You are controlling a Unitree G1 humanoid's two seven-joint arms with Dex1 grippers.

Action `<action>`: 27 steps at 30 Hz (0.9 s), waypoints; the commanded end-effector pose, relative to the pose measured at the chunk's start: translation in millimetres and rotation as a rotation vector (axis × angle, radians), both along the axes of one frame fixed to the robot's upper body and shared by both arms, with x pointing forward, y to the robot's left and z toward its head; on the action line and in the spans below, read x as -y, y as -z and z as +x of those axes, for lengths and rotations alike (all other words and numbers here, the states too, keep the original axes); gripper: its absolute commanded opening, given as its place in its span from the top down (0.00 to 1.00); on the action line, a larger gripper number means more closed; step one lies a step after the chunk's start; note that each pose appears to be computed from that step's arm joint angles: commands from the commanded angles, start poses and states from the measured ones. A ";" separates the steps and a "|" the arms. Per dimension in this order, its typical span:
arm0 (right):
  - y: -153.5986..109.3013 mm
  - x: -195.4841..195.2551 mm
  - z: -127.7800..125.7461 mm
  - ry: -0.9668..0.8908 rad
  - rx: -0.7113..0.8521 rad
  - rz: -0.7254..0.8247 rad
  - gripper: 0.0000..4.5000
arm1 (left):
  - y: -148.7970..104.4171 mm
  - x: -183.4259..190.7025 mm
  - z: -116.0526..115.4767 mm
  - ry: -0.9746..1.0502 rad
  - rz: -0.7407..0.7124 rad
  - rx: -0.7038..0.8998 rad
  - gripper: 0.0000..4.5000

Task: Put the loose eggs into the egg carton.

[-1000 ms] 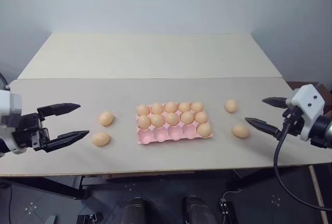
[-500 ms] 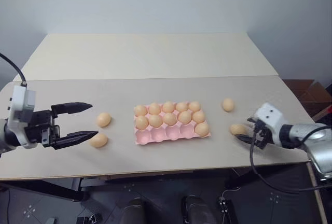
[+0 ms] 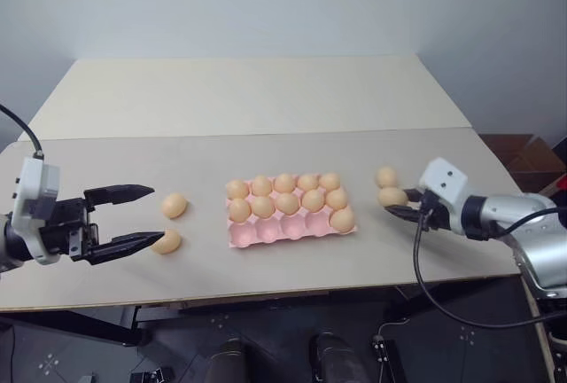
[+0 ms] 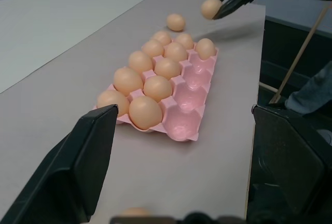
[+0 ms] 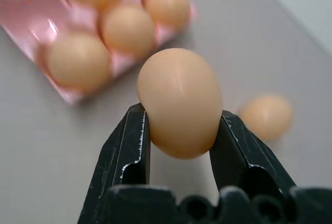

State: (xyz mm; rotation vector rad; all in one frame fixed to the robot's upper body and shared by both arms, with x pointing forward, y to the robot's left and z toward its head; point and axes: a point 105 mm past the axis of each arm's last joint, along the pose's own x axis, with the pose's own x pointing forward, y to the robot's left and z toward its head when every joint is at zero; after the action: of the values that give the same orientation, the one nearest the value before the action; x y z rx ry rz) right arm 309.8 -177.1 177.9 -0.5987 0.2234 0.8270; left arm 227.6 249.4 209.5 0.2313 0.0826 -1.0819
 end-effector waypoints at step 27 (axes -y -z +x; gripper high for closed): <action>-36.5 -3.0 -19.2 0.002 0.050 0.079 0.01 | -6.9 -9.3 -10.0 -0.055 0.008 0.049 0.00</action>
State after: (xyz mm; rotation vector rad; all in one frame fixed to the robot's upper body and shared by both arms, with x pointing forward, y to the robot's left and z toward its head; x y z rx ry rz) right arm 293.8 -163.6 195.3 -0.5363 0.2219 0.8318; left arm 220.8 257.1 205.9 0.2218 0.0901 -1.0280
